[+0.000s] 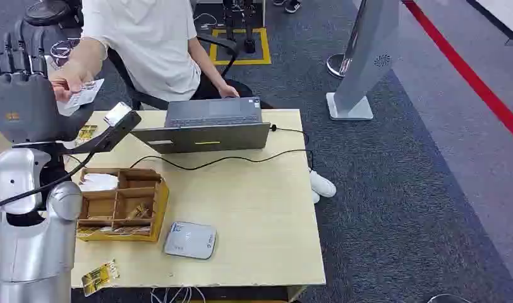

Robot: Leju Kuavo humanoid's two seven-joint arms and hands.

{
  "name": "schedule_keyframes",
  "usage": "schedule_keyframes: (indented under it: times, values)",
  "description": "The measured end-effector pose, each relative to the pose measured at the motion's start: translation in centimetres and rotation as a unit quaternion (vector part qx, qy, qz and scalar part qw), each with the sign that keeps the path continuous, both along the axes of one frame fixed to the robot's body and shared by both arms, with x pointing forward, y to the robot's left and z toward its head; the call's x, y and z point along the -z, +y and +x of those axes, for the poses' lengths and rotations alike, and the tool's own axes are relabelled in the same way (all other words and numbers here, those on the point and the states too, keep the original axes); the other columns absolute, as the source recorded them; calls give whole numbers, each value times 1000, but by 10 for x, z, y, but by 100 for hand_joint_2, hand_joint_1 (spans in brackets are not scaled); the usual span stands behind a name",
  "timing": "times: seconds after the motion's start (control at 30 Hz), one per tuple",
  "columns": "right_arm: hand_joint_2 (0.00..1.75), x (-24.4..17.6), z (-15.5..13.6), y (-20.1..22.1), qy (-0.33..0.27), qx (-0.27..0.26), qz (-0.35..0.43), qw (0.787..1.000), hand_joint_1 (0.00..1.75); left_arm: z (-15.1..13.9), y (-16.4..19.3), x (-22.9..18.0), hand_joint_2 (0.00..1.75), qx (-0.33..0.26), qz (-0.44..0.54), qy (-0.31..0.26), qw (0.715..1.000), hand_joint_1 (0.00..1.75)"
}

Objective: Pass the card to the sensor for recognition and then transmit it.

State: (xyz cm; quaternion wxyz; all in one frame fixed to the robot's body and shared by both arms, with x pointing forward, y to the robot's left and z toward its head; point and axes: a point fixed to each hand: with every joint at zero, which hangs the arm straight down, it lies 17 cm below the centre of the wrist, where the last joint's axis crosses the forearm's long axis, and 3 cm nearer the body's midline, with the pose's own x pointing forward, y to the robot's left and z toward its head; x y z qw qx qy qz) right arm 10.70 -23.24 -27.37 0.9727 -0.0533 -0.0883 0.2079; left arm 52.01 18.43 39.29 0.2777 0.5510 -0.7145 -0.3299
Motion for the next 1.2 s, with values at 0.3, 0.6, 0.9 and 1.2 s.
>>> schedule_keyframes:
  times: [0.3,0.6,0.9,1.2]
  values:
    - [175,0,0,1,-1,0,1,1000,0,3,-4,7,175,11,-4,18,1000,175]
    - [175,0,0,1,-1,0,1,1000,0,3,-4,8,175,12,-6,19,1000,175]
    - [175,0,0,0,-1,1,1,1000,0,6,-4,12,175,16,-12,28,999,175]
    - [175,0,0,0,-1,1,1,1000,0,6,-2,12,175,8,-9,26,1000,175]
